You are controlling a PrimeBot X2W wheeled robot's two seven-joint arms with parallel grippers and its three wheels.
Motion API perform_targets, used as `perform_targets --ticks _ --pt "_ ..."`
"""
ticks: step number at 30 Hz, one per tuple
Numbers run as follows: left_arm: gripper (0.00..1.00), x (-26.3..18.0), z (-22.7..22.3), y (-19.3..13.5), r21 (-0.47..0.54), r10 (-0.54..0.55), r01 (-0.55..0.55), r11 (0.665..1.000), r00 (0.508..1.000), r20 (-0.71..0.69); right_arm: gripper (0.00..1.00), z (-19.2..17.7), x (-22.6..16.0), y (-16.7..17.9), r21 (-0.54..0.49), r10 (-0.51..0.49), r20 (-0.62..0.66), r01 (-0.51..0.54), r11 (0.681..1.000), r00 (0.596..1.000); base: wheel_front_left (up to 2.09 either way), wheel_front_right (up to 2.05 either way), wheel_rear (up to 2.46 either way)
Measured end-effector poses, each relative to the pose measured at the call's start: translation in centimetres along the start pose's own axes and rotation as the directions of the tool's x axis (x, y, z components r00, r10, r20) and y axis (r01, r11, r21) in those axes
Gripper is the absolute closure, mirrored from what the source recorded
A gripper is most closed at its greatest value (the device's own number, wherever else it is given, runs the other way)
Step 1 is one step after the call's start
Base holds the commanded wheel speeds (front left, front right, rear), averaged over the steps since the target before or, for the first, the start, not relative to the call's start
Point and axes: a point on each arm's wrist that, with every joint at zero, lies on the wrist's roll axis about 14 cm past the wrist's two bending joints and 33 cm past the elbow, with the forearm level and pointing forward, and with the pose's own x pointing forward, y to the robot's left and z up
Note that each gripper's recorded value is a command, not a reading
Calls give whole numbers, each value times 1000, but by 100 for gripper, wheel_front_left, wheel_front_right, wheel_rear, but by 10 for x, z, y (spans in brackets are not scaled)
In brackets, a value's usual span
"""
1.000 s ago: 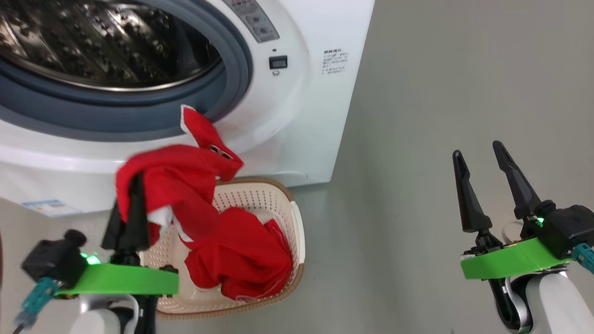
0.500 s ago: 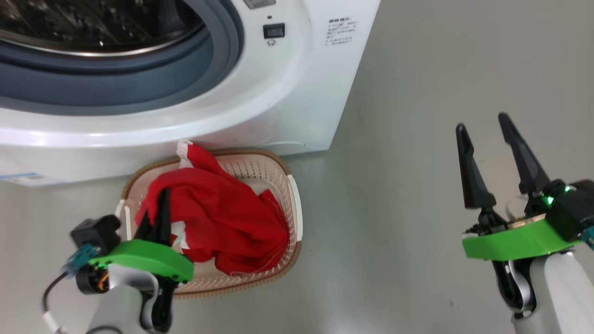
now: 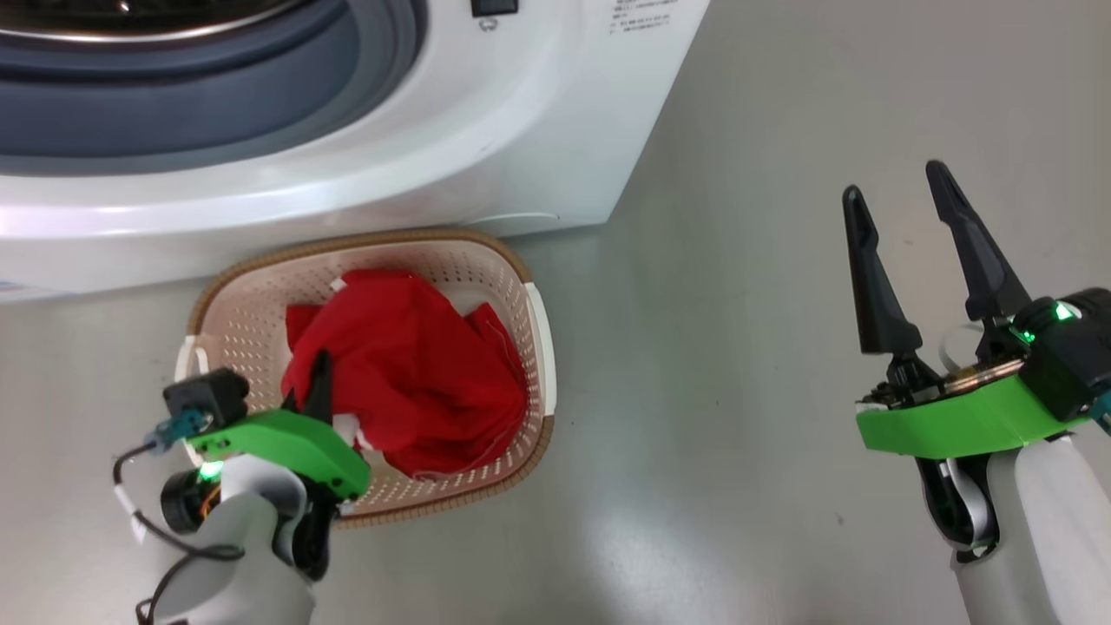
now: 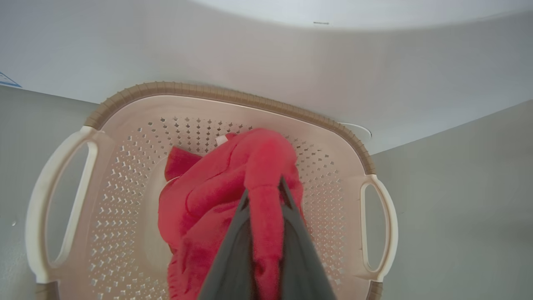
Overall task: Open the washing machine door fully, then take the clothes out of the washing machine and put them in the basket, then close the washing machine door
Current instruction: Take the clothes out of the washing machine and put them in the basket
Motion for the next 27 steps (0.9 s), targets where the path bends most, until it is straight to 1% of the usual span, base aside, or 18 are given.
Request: perform_targets --ticks 7,12,17,18,19,20,21,22,23,27 --pt "100 15 -27 -2 47 -2 8 999 994 -109 0 -13 9 -1 9 6 -19 -6 1000 1000 0 0 0" --pt "100 20 -47 3 79 19 -5 997 984 -175 0 -22 13 -3 15 3 -35 -2 1000 999 0 0 0" --pt "100 22 -55 3 82 19 -3 997 980 -197 0 -27 11 -7 15 -9 -48 10 1000 999 0 0 0" --pt "89 22 -55 3 82 20 -4 997 980 -198 0 -27 11 -7 15 -10 -48 10 1000 999 0 0 0" --pt "62 21 -54 2 83 19 -3 997 980 -196 0 -27 10 -7 16 -9 -48 10 1000 999 0 0 0" --pt "62 21 -52 2 83 18 -1 997 981 -193 0 -26 10 -7 15 -8 -47 9 1000 999 0 0 0" --pt "50 21 -50 1 84 15 1 997 982 -187 0 -25 10 -6 15 -7 -45 7 1000 999 0 0 0" --pt "13 21 -47 -2 86 8 8 996 984 -178 0 -23 10 -5 14 -4 -42 5 1000 999 0 0 0" --pt "0 22 -41 -6 87 -5 19 996 987 -161 0 -22 10 -4 11 -2 -40 3 1000 999 0 0 0" --pt "0 24 -13 -23 91 -59 66 994 995 -78 0 -14 10 -1 8 6 -25 -6 1000 1000 0 0 0"
